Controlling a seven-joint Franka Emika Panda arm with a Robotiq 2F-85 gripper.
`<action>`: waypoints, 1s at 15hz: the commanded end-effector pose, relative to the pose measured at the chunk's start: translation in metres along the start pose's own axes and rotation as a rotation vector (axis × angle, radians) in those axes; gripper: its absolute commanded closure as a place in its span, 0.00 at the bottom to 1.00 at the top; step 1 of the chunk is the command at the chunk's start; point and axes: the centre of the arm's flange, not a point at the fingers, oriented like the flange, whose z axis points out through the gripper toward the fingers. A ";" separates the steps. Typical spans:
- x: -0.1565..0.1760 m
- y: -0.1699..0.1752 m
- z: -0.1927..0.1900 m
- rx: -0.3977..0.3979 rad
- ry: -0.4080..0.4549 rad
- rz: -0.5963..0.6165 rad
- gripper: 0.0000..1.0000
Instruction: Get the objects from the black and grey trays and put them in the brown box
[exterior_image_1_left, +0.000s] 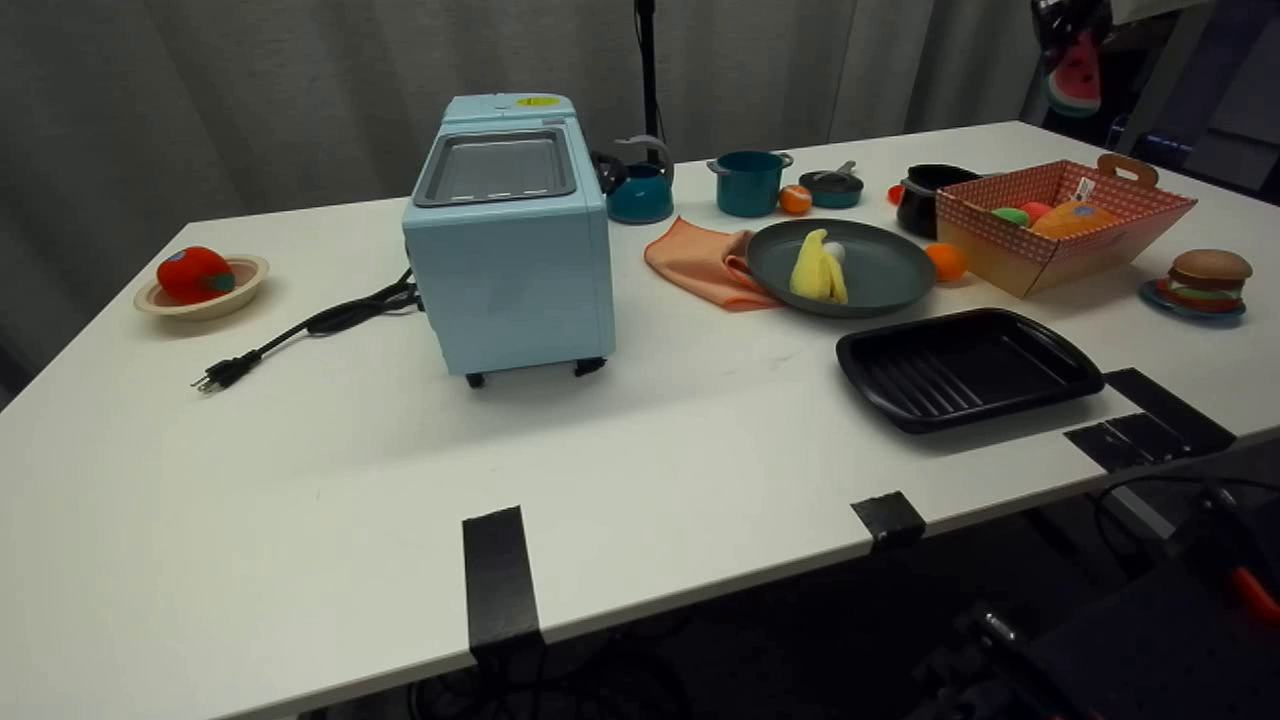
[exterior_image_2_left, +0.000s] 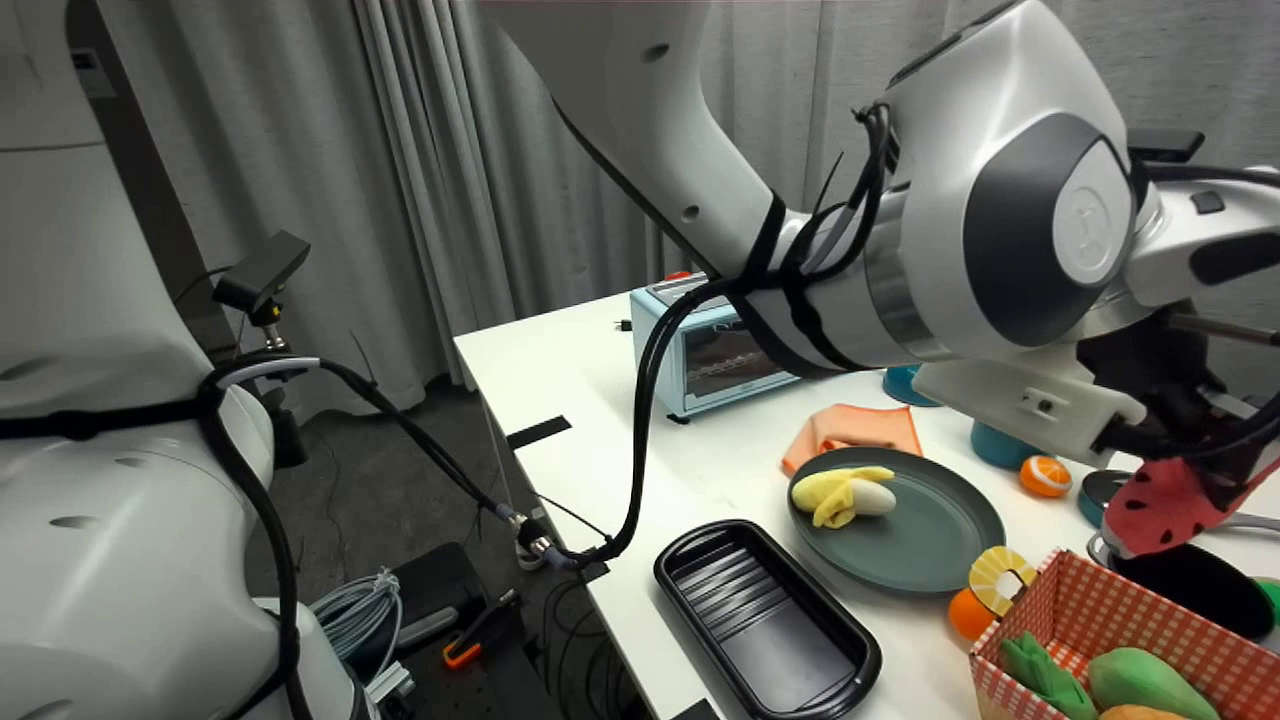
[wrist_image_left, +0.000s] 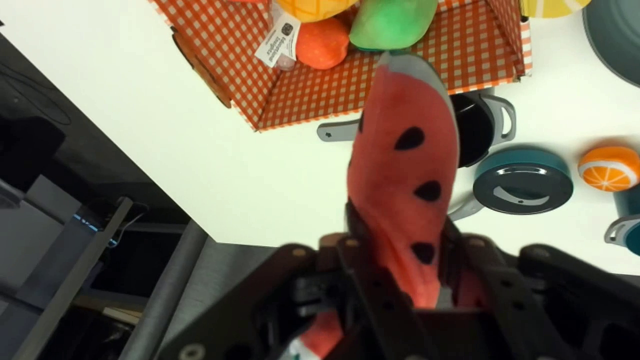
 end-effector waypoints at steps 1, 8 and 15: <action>0.003 -0.005 0.017 0.003 -0.025 0.042 0.34; -0.002 -0.018 0.025 0.050 -0.074 0.078 0.00; -0.003 -0.075 0.025 0.203 -0.149 0.115 0.00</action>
